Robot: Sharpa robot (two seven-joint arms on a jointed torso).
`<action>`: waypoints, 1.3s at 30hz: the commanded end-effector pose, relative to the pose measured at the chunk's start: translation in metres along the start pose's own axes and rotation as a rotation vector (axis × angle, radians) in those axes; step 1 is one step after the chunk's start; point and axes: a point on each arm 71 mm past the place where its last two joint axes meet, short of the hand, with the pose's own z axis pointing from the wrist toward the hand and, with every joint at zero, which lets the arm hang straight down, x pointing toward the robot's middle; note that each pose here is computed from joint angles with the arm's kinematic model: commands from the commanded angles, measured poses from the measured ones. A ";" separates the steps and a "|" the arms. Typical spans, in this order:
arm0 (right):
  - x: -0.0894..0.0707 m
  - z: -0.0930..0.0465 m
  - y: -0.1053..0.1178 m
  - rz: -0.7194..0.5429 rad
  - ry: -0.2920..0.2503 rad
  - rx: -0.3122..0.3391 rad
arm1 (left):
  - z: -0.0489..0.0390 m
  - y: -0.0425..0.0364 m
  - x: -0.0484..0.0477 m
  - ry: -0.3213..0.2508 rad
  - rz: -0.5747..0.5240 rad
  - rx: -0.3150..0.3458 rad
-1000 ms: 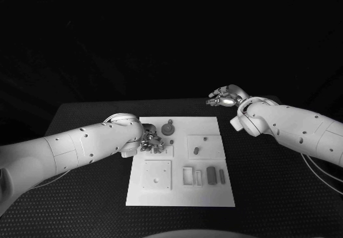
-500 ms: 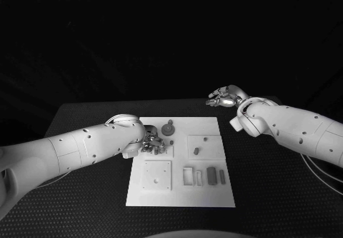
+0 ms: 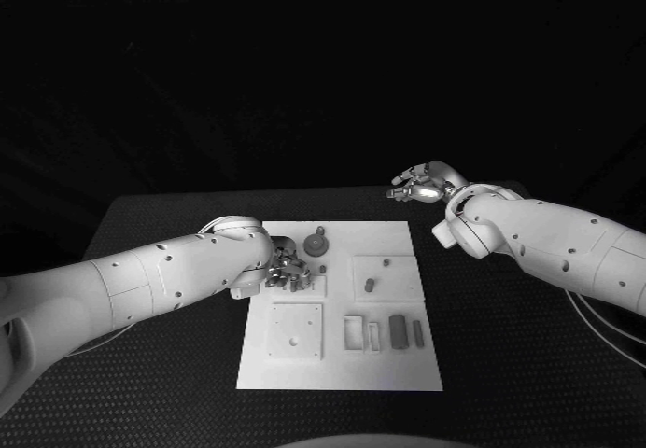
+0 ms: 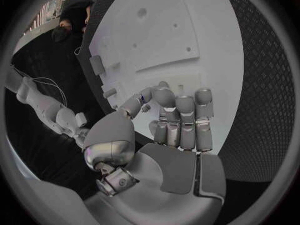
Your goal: Assemble the parts on the task board
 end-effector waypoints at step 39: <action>-0.001 -0.001 -0.003 -0.010 0.006 -0.002 | -0.0130 0.0162 -0.0129 -0.044 -0.112 0.008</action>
